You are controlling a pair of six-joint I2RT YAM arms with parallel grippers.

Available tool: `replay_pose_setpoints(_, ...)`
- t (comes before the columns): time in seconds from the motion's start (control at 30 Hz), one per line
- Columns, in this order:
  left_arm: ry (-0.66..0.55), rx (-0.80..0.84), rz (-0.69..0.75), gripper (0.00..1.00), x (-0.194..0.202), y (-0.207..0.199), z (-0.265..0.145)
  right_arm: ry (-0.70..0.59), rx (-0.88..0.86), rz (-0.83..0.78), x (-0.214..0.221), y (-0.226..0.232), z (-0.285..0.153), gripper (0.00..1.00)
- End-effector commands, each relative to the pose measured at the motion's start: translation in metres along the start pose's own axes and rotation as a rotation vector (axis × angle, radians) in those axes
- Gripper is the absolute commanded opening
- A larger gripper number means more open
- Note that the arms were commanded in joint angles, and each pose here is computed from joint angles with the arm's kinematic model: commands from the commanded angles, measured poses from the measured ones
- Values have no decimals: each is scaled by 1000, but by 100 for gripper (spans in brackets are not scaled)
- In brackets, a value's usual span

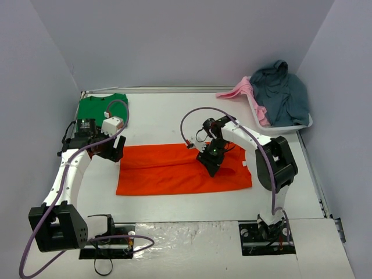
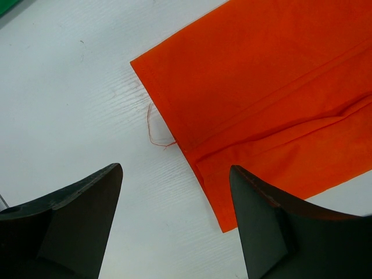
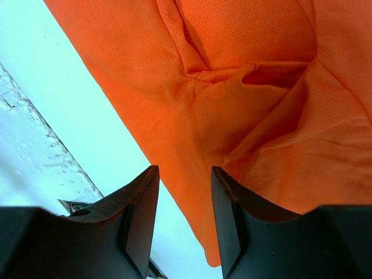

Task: Fold and stack the t-shirts
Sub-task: Fold the other side of the tshirt into a rectangle

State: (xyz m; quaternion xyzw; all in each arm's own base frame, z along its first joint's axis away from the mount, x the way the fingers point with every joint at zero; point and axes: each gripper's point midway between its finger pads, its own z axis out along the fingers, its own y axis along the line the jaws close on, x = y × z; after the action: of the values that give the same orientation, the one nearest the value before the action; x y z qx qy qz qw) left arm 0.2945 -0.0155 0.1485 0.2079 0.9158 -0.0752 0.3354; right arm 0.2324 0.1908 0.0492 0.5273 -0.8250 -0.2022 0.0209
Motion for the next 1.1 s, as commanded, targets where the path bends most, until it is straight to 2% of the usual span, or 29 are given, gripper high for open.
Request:
replay_pose_setpoints(0.0,-31,-1,11,73,-6,-1,-8,-18,23,5,0,7,-17,37)
replay_pose_setpoints(0.43,-28,6,9,73,-4,-2,-6,29,75,60,19,-13,4,37)
replay_pose_setpoints(1.07,-27,15,11,73,-3,-3,-5,-38,211,158,14,-56,-2,38)
